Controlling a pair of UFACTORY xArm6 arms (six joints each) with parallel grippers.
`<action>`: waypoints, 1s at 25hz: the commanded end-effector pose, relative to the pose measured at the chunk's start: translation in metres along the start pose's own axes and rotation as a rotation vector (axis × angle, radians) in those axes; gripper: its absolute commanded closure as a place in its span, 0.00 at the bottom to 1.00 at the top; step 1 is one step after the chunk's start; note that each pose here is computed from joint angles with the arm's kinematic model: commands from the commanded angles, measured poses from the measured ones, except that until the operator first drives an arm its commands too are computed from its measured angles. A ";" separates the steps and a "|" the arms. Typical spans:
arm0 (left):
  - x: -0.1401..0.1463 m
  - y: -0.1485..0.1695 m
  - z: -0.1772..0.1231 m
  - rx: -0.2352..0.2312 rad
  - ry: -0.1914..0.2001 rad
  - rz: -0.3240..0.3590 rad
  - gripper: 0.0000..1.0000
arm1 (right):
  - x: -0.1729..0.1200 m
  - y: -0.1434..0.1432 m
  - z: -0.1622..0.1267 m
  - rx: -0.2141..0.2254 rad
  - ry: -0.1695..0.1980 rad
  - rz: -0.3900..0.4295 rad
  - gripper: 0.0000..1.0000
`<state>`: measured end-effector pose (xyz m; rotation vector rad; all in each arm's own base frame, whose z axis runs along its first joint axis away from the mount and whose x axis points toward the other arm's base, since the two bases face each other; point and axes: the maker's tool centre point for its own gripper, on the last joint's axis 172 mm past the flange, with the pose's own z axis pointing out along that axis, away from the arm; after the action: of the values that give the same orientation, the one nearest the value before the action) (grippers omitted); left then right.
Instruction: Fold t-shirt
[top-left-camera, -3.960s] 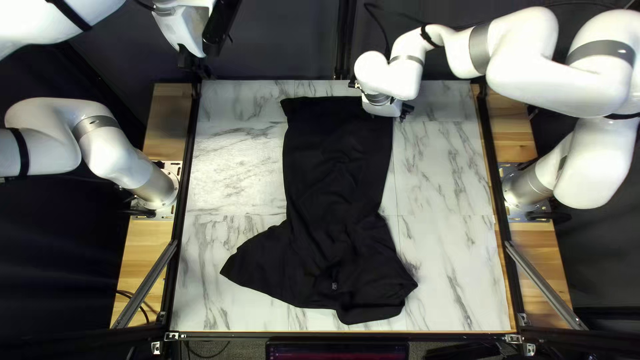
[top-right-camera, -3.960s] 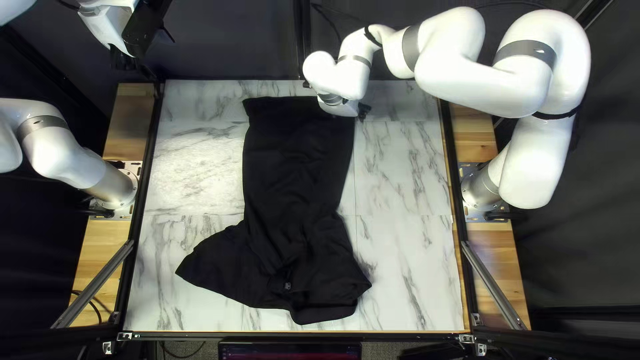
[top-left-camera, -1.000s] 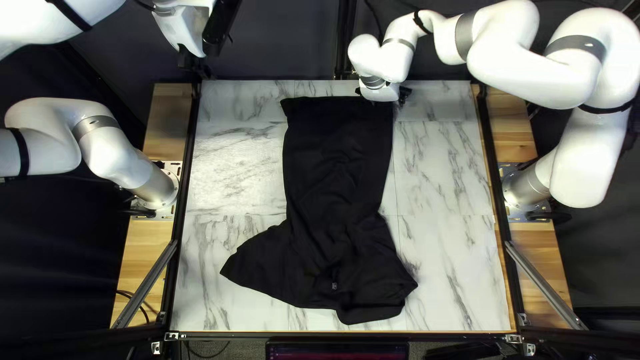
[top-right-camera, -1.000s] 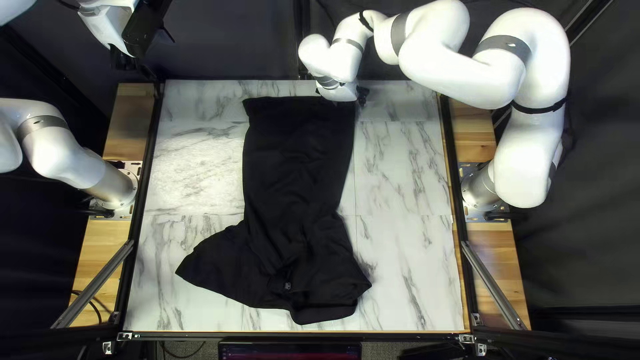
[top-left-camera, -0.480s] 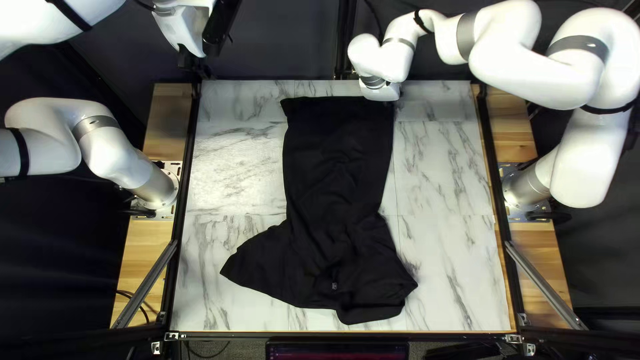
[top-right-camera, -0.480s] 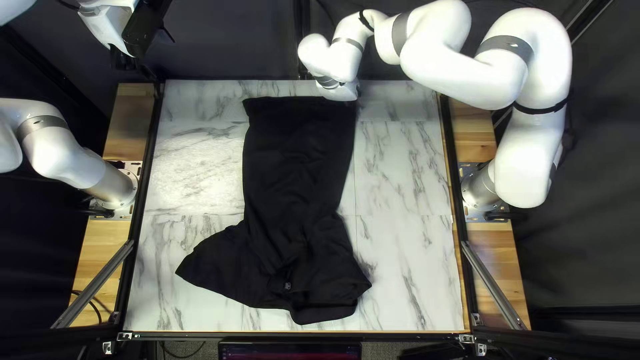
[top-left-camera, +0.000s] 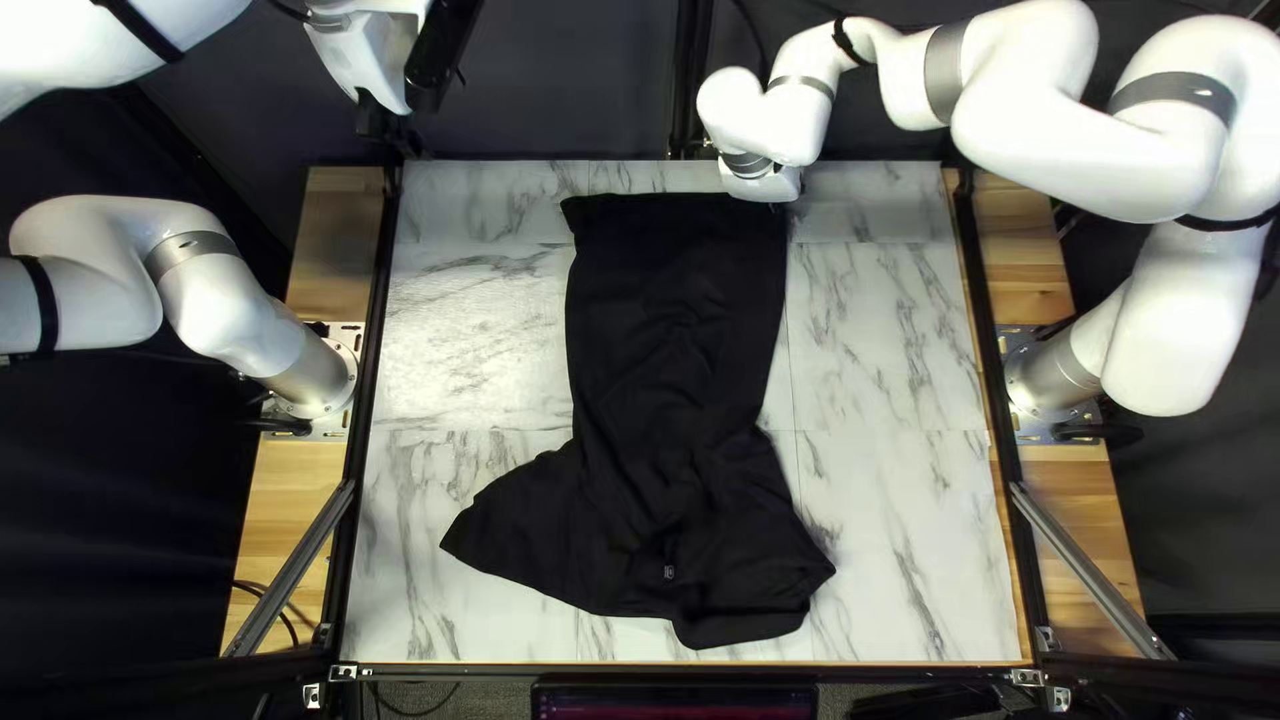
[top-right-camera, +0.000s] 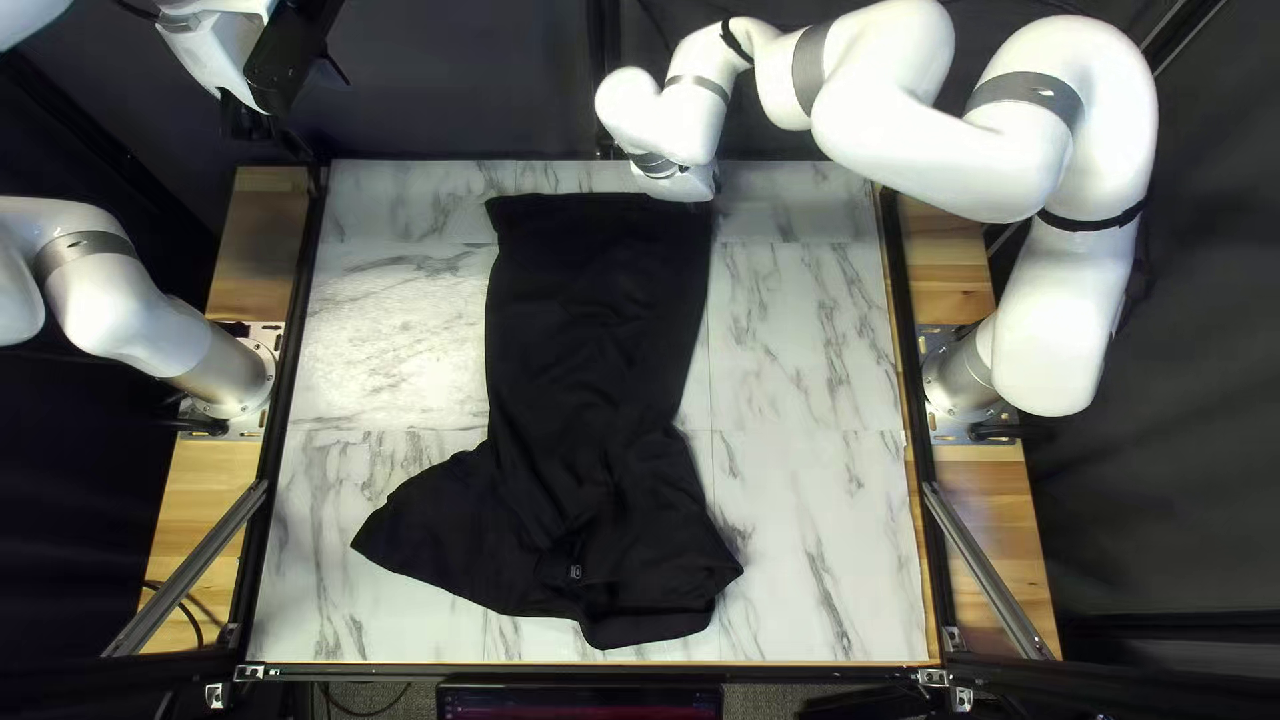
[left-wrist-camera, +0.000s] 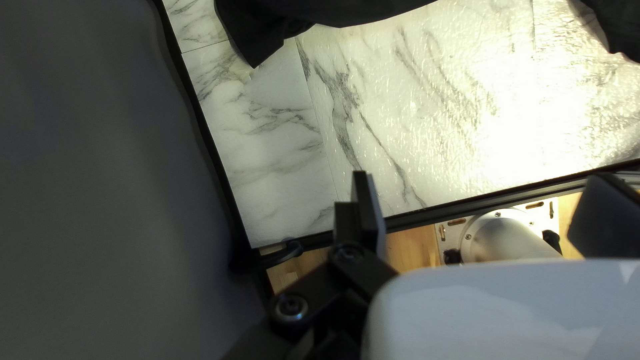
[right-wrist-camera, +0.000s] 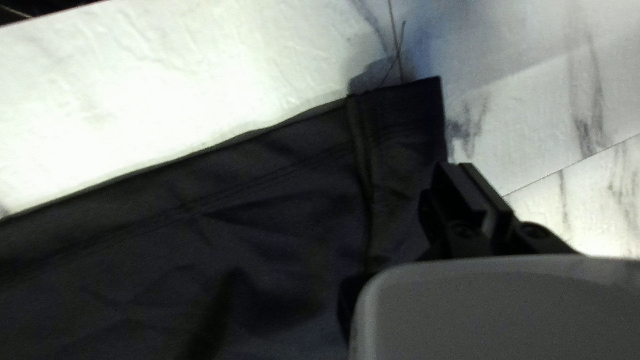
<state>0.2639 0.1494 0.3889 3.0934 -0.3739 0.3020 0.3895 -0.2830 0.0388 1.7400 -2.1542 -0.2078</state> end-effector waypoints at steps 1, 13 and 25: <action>0.000 0.000 0.000 0.000 0.000 0.000 0.00 | 0.006 0.000 0.000 -0.008 0.003 0.005 0.00; 0.000 0.000 0.000 0.000 0.000 0.000 0.00 | 0.022 0.005 0.011 -0.023 0.011 0.031 0.00; 0.000 0.000 0.000 0.000 0.000 0.000 0.00 | 0.020 0.000 0.016 -0.029 0.015 0.022 1.00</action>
<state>0.2639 0.1494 0.3889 3.0934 -0.3739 0.3020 0.3797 -0.3043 0.0294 1.6946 -2.1486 -0.2202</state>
